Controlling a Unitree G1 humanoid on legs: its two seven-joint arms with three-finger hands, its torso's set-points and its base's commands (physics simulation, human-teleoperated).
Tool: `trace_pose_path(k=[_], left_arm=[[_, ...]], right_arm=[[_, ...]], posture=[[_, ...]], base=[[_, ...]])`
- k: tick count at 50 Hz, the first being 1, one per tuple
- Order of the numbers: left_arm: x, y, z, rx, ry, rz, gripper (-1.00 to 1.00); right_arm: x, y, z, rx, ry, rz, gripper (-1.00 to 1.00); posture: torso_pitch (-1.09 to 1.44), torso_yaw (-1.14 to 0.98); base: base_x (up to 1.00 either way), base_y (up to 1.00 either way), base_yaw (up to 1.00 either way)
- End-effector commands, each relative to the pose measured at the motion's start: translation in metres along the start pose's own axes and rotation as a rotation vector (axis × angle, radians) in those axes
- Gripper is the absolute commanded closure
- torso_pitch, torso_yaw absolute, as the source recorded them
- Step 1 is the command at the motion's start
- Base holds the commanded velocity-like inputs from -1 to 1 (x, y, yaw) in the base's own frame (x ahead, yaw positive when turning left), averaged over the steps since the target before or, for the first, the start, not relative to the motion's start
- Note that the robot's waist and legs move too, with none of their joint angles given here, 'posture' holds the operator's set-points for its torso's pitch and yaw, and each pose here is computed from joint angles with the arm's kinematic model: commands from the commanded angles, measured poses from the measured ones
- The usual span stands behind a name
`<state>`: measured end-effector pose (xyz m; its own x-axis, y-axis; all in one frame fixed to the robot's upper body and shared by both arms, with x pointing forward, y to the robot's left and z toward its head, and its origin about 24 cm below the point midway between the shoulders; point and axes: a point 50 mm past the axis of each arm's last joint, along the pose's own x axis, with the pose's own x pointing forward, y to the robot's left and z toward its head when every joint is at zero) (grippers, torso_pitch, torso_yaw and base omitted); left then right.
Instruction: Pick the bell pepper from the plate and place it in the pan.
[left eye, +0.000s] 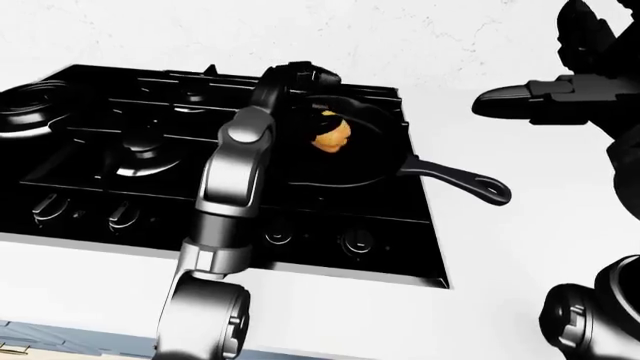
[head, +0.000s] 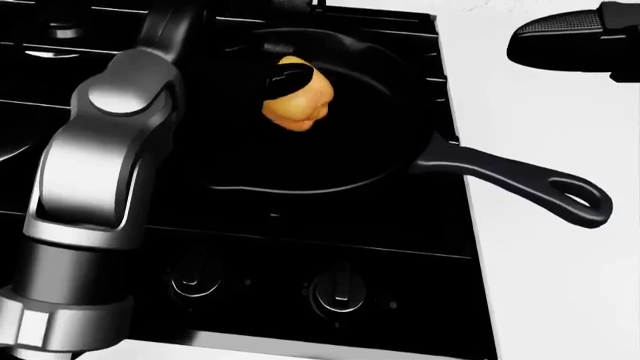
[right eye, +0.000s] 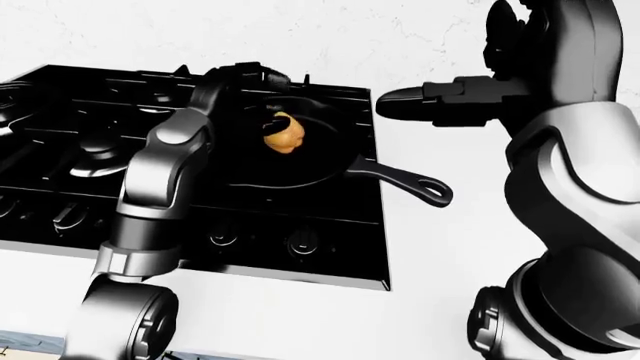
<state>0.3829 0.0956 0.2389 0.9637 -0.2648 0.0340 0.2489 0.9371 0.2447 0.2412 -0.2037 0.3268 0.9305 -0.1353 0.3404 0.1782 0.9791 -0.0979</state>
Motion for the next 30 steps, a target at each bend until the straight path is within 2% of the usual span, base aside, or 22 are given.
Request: trace_pose_path(k=[1, 5, 7, 8, 10, 12, 18, 22, 26, 30], left_arm=[[-0.003, 0.002, 0.025, 0.019, -0.104, 0.008, 0.00], [-0.003, 0.002, 0.024, 0.020, -0.101, 0.009, -0.08], [-0.002, 0.002, 0.024, 0.019, -0.103, 0.008, -0.38], [-0.003, 0.002, 0.024, 0.018, -0.104, 0.008, -0.38], [-0.002, 0.002, 0.026, 0.016, -0.109, 0.008, -0.77], [-0.002, 0.004, 0.031, 0.010, -0.118, 0.015, -1.00], [-0.003, 0.010, 0.045, -0.008, -0.151, 0.041, -1.00], [-0.007, 0.019, 0.062, -0.041, -0.185, 0.079, -1.00], [-0.010, 0.031, 0.071, -0.076, -0.213, 0.155, -1.00], [-0.026, 0.047, 0.080, -0.127, -0.258, 0.253, -1.00]], right_arm=[[-0.002, -0.003, 0.012, 0.008, -0.069, -0.022, -1.00], [-0.002, -0.003, 0.012, 0.008, -0.069, -0.022, -1.00], [-0.002, -0.003, 0.012, 0.008, -0.068, -0.022, -1.00], [-0.002, -0.003, 0.012, 0.008, -0.069, -0.022, -1.00], [-0.002, -0.003, 0.013, 0.008, -0.068, -0.022, -1.00], [-0.001, -0.003, 0.013, 0.008, -0.069, -0.022, -1.00], [-0.001, -0.003, 0.013, 0.010, -0.070, -0.022, -1.00], [-0.001, -0.003, 0.013, 0.010, -0.070, -0.022, -1.00], [-0.002, -0.002, 0.018, 0.009, -0.077, -0.020, -1.00], [-0.005, -0.001, 0.024, 0.003, -0.090, -0.020, -1.00]], posture=[[0.00, 0.00], [0.00, 0.00], [0.00, 0.00], [0.00, 0.00], [0.00, 0.00], [0.00, 0.00], [0.00, 0.00], [0.00, 0.00], [0.00, 0.00], [0.00, 0.00]], base=[[0.00, 0.00, 0.00], [0.00, 0.00, 0.00], [0.00, 0.00, 0.00], [0.00, 0.00, 0.00], [0.00, 0.00, 0.00], [0.00, 0.00, 0.00], [0.00, 0.00, 0.00], [0.00, 0.00, 0.00], [0.00, 0.00, 0.00], [0.00, 0.00, 0.00]])
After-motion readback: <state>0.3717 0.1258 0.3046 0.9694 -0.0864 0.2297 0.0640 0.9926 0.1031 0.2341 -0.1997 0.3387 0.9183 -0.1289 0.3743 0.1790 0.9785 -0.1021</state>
